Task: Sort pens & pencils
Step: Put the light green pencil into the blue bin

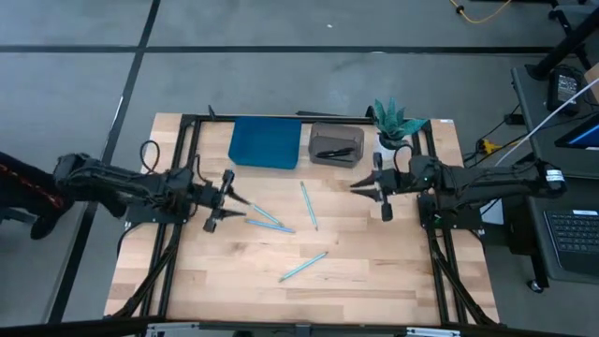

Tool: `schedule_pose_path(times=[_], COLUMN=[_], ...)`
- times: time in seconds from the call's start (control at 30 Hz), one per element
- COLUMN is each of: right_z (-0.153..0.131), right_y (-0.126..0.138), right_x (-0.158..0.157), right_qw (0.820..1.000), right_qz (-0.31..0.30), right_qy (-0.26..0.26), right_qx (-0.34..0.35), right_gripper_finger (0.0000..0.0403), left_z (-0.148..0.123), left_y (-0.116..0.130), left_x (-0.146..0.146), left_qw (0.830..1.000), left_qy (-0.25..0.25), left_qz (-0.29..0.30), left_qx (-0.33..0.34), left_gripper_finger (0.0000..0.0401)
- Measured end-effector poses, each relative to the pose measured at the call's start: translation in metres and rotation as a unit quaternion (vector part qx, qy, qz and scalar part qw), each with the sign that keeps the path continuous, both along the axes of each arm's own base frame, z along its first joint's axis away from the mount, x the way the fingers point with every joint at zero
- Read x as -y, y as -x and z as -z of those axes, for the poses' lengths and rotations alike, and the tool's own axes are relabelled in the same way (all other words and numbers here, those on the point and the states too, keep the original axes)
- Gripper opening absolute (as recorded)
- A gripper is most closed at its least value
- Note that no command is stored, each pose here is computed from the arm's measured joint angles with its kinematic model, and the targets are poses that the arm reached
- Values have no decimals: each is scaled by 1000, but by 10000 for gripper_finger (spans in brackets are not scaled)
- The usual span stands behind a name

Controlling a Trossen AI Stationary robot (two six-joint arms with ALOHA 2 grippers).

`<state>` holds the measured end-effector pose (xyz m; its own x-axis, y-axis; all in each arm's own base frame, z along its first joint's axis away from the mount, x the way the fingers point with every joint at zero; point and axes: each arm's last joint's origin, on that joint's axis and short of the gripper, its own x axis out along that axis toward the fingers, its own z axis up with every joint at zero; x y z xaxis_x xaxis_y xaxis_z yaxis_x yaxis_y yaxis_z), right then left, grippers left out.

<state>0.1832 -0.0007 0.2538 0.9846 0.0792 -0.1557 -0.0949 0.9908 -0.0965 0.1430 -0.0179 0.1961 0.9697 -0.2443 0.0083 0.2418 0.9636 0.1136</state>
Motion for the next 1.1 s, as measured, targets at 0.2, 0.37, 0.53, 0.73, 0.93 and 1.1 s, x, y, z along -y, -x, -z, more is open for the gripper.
schedule_pose_path(times=[0.2, 0.37, 0.53, 0.73, 0.93, 1.1], right_z=[-2, -3, -3, -3, -3, -2], right_y=[0, 0, 1, 1, 1, 1], right_x=[-13, -19, -22, -22, -21, -21], right_qw=[999, 998, 998, 997, 997, 997], right_qz=[-40, -56, -62, -64, -64, -64], right_qy=[23, 23, 25, 36, 38, 38], right_qx=[14, 19, 20, 20, 19, 17], right_gripper_finger=[60, 60, 60, 60, 60, 60], left_z=[-2, 0, 0, 2, 2, 2], left_y=[5, 7, 9, 9, 9, 8], left_x=[24, 36, 42, 42, 42, 41], left_qw=[994, 988, 982, 983, 984, 990], left_qy=[-21, -54, -91, -104, -96, -83], left_qz=[103, 139, 157, 148, 144, 112], left_qx=[21, 24, 44, 39, 37, 25], left_gripper_finger=[137, 137, 137, 137, 137, 137])
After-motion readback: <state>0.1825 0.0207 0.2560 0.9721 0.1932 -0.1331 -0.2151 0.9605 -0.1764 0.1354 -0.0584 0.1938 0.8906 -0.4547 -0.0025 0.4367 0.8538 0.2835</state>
